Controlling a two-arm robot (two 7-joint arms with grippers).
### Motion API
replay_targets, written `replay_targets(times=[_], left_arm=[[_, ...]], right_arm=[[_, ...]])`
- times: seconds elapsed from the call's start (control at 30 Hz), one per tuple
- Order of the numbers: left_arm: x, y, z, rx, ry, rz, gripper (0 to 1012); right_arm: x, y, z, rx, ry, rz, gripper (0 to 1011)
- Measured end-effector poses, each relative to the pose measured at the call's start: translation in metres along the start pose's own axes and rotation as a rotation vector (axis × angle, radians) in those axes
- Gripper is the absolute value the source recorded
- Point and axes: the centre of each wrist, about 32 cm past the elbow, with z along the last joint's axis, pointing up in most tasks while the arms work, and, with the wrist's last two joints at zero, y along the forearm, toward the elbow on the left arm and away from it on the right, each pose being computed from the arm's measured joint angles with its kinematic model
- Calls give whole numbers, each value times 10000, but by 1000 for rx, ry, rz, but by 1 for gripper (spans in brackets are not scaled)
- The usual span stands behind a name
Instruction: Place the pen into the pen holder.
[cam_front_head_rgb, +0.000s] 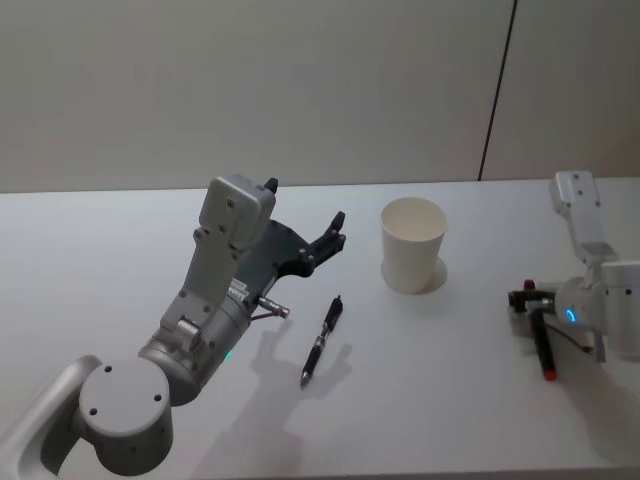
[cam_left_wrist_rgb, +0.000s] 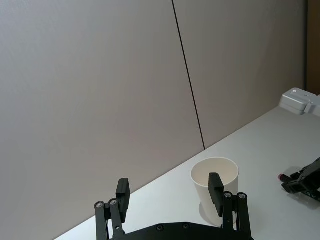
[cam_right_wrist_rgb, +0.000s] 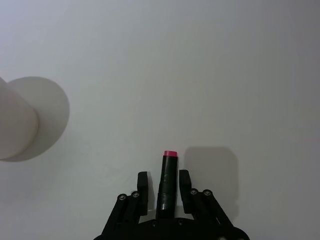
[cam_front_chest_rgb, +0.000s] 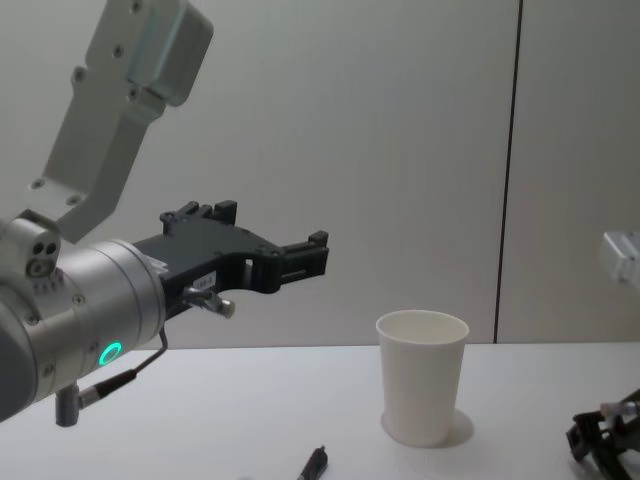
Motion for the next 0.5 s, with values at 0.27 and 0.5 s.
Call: replay_targets(times=[0.27,0.5], left_arm=[[0,0,0,0,0,0,1003],[0,0,0,0,0,0,1003]], right_arm=[[-3,34,-28,-7,3,2,187],[3,36,-52,7,4,7,182]])
